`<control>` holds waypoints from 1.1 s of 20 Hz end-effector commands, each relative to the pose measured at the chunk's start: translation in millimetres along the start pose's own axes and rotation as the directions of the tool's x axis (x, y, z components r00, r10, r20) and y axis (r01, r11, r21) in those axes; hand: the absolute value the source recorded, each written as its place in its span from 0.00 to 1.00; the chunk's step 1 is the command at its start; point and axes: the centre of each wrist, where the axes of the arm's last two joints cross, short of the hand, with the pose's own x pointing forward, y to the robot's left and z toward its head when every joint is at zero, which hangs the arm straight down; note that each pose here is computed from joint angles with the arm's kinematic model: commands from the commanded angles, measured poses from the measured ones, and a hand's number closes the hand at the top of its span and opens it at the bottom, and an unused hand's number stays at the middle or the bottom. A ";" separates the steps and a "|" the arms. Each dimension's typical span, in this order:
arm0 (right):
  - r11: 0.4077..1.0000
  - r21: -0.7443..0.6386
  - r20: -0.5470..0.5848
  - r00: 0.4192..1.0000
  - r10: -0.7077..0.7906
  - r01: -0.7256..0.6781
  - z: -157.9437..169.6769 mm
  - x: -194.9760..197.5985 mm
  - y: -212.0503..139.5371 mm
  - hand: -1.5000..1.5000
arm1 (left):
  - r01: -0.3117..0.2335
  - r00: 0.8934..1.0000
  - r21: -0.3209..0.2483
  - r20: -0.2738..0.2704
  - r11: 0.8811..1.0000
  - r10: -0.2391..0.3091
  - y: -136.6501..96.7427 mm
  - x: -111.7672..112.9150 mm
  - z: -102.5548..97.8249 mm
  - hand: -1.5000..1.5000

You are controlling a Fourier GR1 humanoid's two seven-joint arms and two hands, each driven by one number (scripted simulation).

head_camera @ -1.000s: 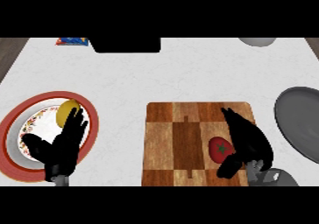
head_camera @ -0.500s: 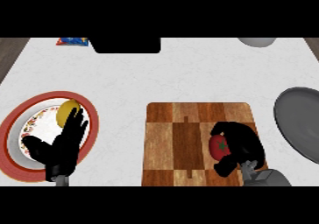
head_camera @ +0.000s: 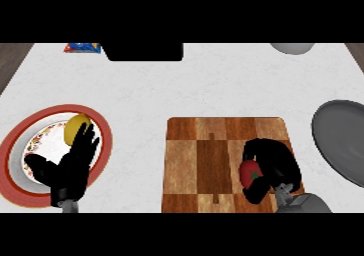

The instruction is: Pick the tomato from the cutting board and place it in the pan

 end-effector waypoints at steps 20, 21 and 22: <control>0.798 -0.594 0.220 0.975 0.039 0.102 185.2 -2.4 -51.6 1.00 | -0.001 0.996 0.044 -0.087 0.999 0.005 -1.6 -15.3 3.7 0.50; 0.796 -0.598 0.201 0.979 0.039 0.091 186.0 -8.8 -45.0 1.00 | 0.008 0.997 0.038 -0.083 0.999 -0.005 8.1 -12.1 10.4 0.50; 0.795 -0.600 0.182 0.983 0.031 0.086 193.1 -10.5 -58.5 1.00 | 0.011 0.997 0.021 -0.075 1.000 -0.009 1.6 -13.4 2.5 0.50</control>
